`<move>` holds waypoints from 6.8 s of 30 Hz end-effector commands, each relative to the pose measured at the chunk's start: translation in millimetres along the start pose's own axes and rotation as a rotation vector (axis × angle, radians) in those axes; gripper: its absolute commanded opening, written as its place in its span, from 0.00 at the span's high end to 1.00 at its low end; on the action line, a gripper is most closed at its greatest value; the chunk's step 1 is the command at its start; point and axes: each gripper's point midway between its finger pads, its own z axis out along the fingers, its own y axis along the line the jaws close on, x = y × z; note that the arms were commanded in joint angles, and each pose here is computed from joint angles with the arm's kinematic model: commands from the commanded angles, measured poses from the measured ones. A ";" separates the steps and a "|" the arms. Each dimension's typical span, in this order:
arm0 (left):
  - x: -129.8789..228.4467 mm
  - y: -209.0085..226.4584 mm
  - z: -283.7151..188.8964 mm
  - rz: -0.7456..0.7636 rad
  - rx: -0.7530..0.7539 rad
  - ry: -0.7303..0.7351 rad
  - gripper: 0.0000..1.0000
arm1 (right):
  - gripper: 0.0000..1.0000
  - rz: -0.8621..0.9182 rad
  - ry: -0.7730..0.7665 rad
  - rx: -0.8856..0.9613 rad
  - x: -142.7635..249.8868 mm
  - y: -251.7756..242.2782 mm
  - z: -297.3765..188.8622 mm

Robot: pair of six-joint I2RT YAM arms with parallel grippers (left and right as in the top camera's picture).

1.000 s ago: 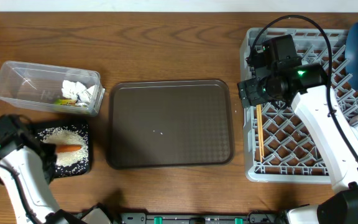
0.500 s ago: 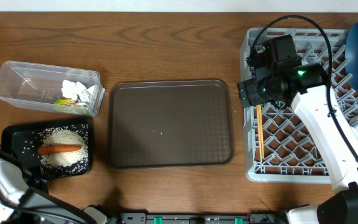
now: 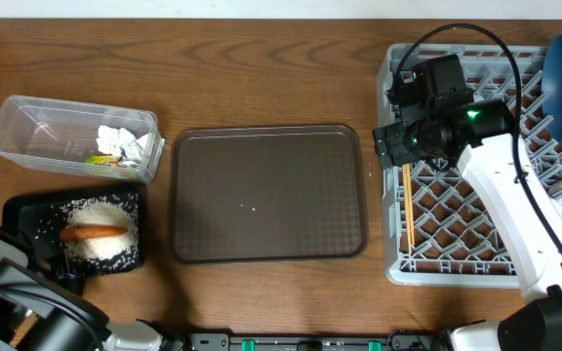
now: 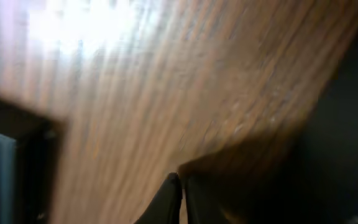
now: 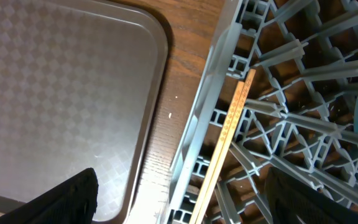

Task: Sort waste into correct bins and load items into the dishwasher rack

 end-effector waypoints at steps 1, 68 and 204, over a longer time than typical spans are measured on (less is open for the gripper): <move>7.4 -10.6 4.1 0.023 0.045 0.036 0.93 | 0.14 -0.014 0.005 0.002 0.8 0.6 1.1; 262.1 -31.5 -209.0 1.862 0.306 -0.158 0.10 | 0.01 0.288 -0.049 -0.077 -2.1 -49.1 -14.1; 218.6 29.1 -182.4 1.628 1.114 -0.632 0.01 | 0.01 0.059 -1.104 0.261 121.3 -57.0 -43.0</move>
